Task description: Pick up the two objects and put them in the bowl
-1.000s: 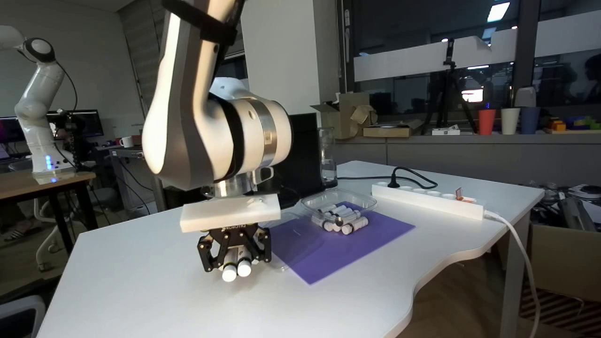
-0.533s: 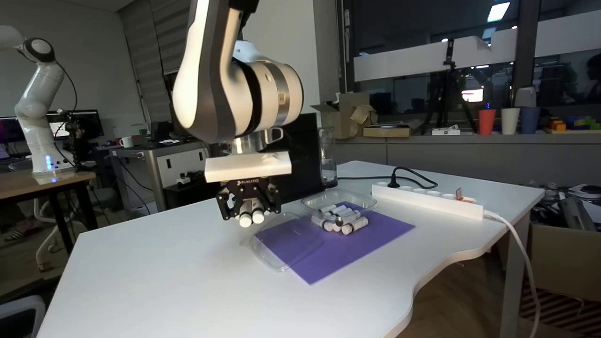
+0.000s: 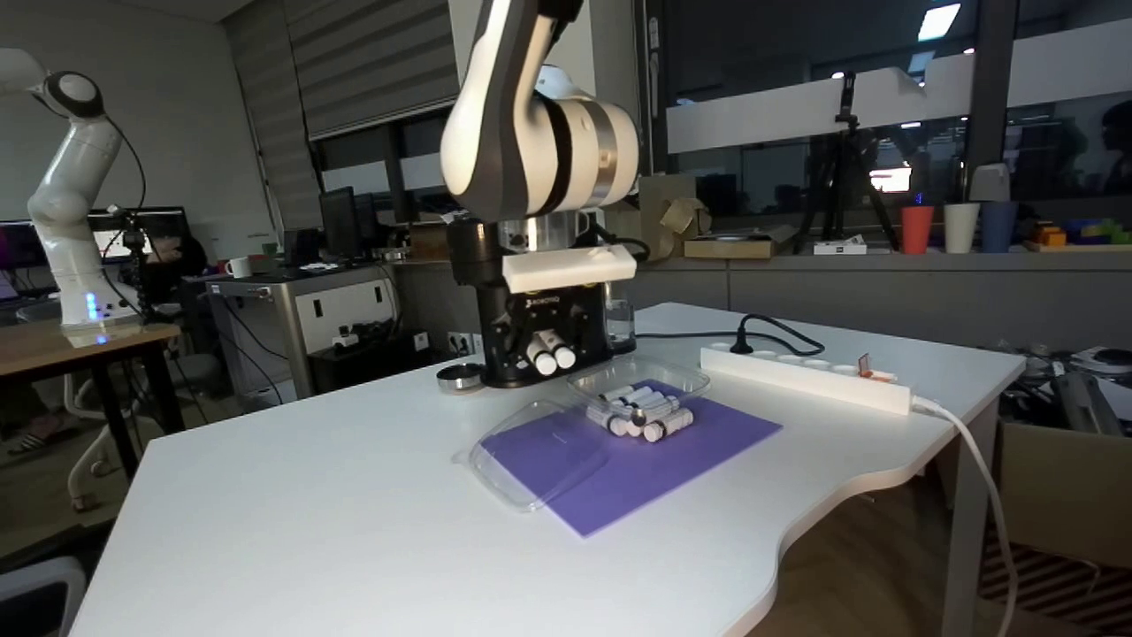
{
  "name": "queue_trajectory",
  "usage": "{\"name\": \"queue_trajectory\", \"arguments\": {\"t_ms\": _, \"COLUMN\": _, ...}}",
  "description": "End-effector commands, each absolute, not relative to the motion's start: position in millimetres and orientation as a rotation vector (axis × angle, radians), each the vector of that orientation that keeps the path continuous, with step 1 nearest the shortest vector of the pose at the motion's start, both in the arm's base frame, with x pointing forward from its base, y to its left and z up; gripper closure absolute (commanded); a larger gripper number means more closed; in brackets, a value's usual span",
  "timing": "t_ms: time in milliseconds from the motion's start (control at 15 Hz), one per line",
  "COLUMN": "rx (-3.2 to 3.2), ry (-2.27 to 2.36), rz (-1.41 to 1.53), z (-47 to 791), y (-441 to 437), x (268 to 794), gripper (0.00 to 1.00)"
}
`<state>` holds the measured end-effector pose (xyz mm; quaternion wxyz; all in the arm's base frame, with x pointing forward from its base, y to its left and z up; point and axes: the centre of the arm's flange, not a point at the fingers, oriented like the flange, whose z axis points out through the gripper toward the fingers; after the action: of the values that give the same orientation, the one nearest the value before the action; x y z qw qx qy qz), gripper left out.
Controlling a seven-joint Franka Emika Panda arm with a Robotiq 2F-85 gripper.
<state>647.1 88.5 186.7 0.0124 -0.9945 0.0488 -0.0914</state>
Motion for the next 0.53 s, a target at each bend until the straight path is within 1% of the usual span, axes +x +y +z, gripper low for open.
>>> {"name": "queue_trajectory", "arguments": {"t_ms": 0, "rx": -3.136, "ry": -0.038, "rz": -0.206, "z": 186.9, "y": 38.7, "x": 680.7, "gripper": 1.0}}
{"name": "queue_trajectory", "arguments": {"t_ms": 200, "rx": -3.152, "ry": -0.109, "rz": -0.138, "z": 179.0, "y": 2.9, "x": 690.9, "gripper": 1.0}}
{"name": "queue_trajectory", "arguments": {"t_ms": 400, "rx": -3.158, "ry": -0.157, "rz": -0.064, "z": 163.9, "y": -15.1, "x": 693.8, "gripper": 1.0}}
{"name": "queue_trajectory", "arguments": {"t_ms": 467, "rx": -3.16, "ry": -0.153, "rz": -0.057, "z": 160.4, "y": -17.7, "x": 695.0, "gripper": 0.79}}
